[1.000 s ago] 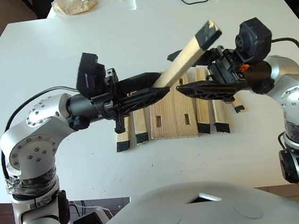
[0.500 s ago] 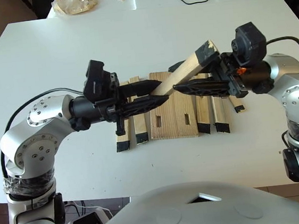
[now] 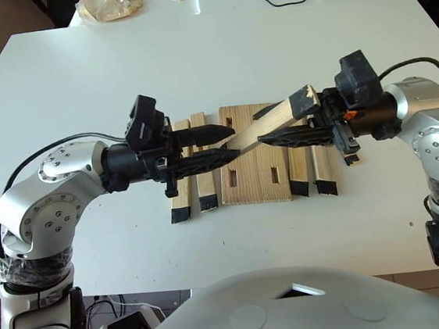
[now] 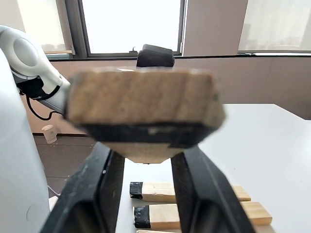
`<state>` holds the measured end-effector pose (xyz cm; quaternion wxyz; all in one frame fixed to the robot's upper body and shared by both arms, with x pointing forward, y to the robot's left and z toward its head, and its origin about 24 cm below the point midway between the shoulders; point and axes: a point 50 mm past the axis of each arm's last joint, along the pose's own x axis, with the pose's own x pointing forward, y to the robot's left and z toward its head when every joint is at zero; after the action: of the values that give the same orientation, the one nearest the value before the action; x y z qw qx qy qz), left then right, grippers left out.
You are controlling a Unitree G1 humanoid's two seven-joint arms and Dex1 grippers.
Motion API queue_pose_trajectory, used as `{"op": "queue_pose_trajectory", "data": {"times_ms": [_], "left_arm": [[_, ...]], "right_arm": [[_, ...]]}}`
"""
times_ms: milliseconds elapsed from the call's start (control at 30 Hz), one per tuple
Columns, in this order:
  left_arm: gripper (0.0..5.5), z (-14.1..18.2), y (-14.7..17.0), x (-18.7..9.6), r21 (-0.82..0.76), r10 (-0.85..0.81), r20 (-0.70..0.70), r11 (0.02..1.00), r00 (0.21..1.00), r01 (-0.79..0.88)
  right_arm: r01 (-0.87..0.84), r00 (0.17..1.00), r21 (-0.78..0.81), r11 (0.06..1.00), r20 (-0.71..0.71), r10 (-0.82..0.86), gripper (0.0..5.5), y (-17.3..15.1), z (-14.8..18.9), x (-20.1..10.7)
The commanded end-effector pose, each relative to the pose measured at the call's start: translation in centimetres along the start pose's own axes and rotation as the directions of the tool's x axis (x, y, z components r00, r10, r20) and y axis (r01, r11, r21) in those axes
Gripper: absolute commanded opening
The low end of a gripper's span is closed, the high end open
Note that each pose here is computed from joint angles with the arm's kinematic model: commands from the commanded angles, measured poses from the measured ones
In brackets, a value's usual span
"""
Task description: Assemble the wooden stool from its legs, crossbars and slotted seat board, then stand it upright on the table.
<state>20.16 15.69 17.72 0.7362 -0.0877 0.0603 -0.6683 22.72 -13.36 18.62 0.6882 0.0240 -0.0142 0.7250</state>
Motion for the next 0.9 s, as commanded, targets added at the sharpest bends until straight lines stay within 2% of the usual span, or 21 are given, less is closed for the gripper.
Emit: {"op": "queue_pose_trajectory", "data": {"times_ms": [33,100,167,267,400,500,900], "left_arm": [[2.62,-1.2,1.0,0.0,0.015,0.095,-0.064,0.995,0.993,-0.095],[3.00,-1.8,1.0,-0.1,0.020,0.108,-0.087,0.994,0.990,-0.107],[3.02,-2.4,1.0,-0.2,0.034,0.117,-0.108,0.993,0.987,-0.114],[3.02,-2.9,1.2,-0.2,0.051,0.153,-0.111,0.988,0.982,-0.149],[3.02,-3.4,1.3,-0.2,0.056,0.199,-0.086,0.979,0.976,-0.195],[3.02,-3.7,1.3,-0.1,0.061,0.216,-0.078,0.975,0.973,-0.212],[3.02,-4.0,1.1,0.4,0.081,0.229,-0.082,0.972,0.970,-0.223]], "right_arm": [[0.051,0.998,-0.040,0.998,-0.045,-0.052,1.29,-0.7,-0.1,-0.7],[0.109,0.989,-0.074,0.991,-0.097,-0.116,1.29,-1.5,-0.1,-1.8],[0.171,0.961,-0.131,0.977,-0.199,-0.194,1.29,-2.4,-0.7,-3.4],[0.217,0.870,-0.198,0.956,-0.404,-0.282,1.29,-3.1,-2.3,-7.0],[0.228,0.774,-0.215,0.950,-0.552,-0.311,1.29,-3.5,-3.6,-10.4],[0.212,0.731,-0.224,0.951,-0.609,-0.306,1.29,-3.7,-4.4,-11.5],[0.210,0.686,-0.227,0.951,-0.659,-0.309,1.29,-4.6,-6.1,-12.8]]}}
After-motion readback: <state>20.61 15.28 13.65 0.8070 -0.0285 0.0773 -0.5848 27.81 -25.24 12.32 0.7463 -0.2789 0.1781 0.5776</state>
